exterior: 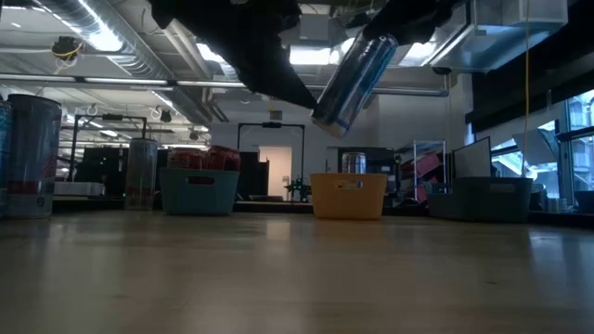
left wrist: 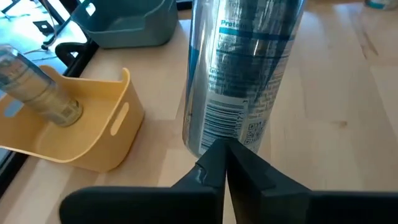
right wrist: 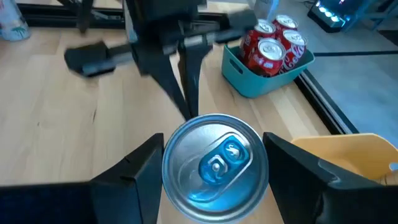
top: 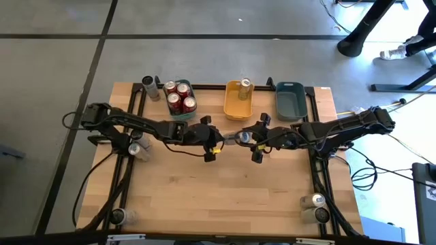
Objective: Sort soda cans
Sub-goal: Put the top right blue soda can into the yellow bin
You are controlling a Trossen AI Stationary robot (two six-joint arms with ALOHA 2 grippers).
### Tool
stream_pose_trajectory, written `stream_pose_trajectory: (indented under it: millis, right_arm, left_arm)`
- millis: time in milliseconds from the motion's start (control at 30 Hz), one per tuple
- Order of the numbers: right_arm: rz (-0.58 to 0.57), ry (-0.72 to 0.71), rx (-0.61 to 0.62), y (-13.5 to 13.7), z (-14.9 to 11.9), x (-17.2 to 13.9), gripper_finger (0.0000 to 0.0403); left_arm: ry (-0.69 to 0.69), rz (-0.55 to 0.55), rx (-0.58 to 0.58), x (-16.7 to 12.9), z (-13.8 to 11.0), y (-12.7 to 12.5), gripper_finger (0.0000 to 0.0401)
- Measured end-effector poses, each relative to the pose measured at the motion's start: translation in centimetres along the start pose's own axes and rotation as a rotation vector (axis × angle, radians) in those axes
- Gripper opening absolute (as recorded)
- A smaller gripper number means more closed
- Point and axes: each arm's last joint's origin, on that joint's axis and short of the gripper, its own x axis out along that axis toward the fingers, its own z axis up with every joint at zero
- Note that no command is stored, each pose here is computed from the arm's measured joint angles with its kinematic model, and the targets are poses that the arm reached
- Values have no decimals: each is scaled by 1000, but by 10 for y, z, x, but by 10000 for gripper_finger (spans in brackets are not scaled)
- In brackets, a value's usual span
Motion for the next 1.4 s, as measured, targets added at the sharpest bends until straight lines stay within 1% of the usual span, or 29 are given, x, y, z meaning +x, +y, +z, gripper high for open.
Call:
stream_pose_trajectory:
  millis: [133,267,467,600,800,967,1033,1133,1267,1400]
  right_arm:
    - [-17,10,-27,4,-2,9,225]
    - [-44,40,-33,3,-6,20,225]
    - [-67,3,-29,-3,-3,32,225]
    - [-70,-36,-40,-3,1,32,225]
    - [-79,-40,-53,-3,2,32,225]
    - [-190,0,-85,-7,-2,31,225]
    - [-239,8,-98,-12,-2,31,225]
    - [-282,1,-95,-22,0,30,225]
    - [-359,20,-63,-48,1,33,225]
    - [-411,61,-58,-77,-1,38,225]
  left_arm:
    - [-8,2,-2,4,-1,-1,4]
    - [-44,7,-15,4,3,-1,3]
    - [-53,13,-18,6,3,0,3]
    - [-47,13,-28,10,2,0,3]
    - [-2,7,11,11,-3,0,3]
    - [37,13,22,-3,-2,4,3]
    - [55,21,15,-10,-2,6,3]
    - [76,26,14,-16,-2,10,3]
    - [80,32,11,-18,-2,12,3]
    - [86,31,9,-18,-3,11,3]
